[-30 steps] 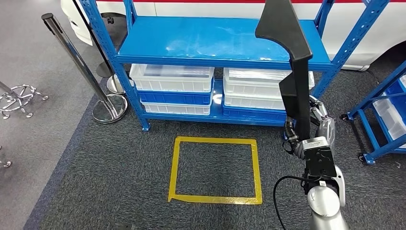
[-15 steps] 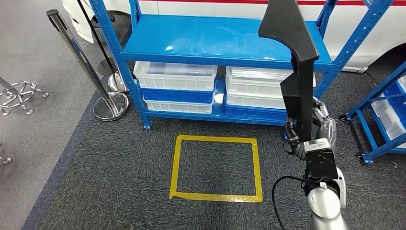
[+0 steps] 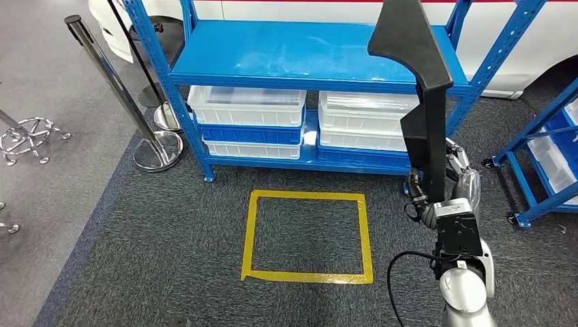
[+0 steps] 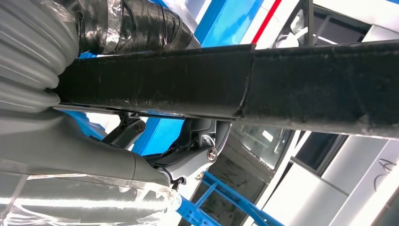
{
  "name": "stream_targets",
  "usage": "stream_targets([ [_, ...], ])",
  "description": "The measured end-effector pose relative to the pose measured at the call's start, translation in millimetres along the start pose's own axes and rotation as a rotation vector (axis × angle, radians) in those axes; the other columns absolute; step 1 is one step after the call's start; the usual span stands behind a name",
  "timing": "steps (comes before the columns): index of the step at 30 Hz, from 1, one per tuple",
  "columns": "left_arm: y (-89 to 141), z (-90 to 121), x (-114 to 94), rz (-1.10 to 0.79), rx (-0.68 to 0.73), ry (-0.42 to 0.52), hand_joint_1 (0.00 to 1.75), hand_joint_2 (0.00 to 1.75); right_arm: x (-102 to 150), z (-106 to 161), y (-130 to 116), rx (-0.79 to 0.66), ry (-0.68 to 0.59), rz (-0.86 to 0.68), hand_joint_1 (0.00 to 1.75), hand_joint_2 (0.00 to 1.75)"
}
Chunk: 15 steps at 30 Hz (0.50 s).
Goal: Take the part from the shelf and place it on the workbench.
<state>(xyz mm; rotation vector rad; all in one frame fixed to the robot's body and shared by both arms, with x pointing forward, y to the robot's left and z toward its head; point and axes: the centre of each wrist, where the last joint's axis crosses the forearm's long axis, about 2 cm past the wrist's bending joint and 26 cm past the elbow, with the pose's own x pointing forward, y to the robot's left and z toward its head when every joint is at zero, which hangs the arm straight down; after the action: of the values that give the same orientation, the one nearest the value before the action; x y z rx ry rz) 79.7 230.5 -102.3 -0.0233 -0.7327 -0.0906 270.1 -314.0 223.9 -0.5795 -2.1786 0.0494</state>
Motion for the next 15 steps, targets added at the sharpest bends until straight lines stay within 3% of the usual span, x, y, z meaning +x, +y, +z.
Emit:
stream_targets([
  [15,-0.2,0.7,-1.2,-0.001,-0.002,0.008,0.00,1.75,0.9,-0.4,0.8,-0.002,-0.001,-0.004,1.75,1.75],
])
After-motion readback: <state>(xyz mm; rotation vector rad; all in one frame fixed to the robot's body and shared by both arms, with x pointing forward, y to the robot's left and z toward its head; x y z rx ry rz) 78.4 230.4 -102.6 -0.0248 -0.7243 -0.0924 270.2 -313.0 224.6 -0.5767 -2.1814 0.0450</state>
